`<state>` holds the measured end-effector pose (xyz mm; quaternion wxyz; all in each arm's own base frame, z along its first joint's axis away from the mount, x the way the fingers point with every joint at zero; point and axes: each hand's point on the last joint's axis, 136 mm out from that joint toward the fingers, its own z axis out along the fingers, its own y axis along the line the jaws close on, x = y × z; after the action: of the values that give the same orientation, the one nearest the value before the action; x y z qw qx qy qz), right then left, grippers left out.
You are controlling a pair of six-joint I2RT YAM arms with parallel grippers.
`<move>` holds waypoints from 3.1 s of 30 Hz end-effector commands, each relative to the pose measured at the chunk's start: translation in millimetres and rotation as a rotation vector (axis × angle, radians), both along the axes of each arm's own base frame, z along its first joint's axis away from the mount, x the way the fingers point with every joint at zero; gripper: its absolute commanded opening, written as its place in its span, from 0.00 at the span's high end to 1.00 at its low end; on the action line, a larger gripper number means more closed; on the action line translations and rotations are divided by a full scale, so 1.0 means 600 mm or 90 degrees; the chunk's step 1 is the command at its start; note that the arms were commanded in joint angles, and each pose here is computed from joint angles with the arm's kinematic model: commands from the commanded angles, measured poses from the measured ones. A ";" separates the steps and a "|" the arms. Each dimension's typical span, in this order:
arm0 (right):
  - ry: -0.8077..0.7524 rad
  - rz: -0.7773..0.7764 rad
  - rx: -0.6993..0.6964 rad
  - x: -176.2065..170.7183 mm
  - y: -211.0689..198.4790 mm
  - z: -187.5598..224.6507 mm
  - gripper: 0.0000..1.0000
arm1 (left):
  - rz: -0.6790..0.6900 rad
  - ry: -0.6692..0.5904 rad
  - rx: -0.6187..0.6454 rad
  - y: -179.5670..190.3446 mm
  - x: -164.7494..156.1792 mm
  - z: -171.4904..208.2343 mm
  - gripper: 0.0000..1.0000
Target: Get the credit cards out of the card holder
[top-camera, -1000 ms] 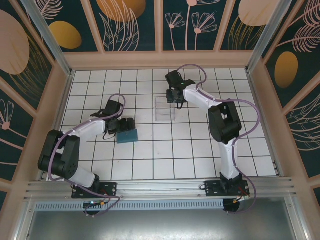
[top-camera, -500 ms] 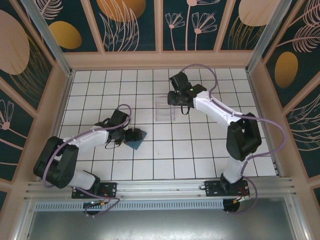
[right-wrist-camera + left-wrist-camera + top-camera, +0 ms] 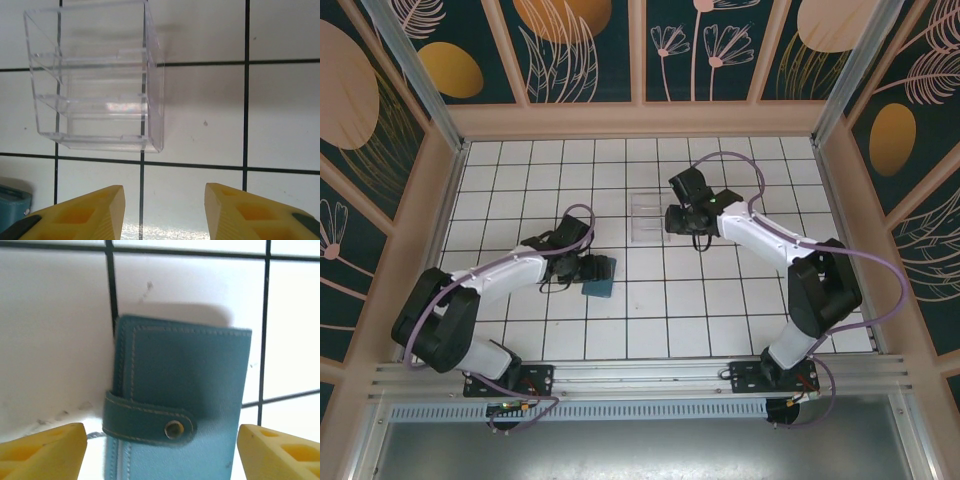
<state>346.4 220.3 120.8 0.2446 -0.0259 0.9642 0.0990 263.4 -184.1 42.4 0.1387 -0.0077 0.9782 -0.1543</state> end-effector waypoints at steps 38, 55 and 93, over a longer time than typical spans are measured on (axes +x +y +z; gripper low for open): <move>0.196 0.097 0.227 -0.168 0.188 -0.124 0.53 | -0.068 0.092 -0.124 -0.105 -0.040 -0.018 0.59; 0.223 0.043 0.058 -0.187 0.113 -0.214 0.69 | -0.020 0.055 -0.012 -0.049 -0.030 -0.021 0.57; 0.233 0.061 0.100 -0.189 0.134 -0.203 0.80 | -0.155 0.060 -0.106 -0.145 -0.042 0.011 0.67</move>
<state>242.2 323.8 25.2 0.0841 -0.0399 0.9659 0.2415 236.7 -259.4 47.8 0.0728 0.0751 0.9668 -0.2333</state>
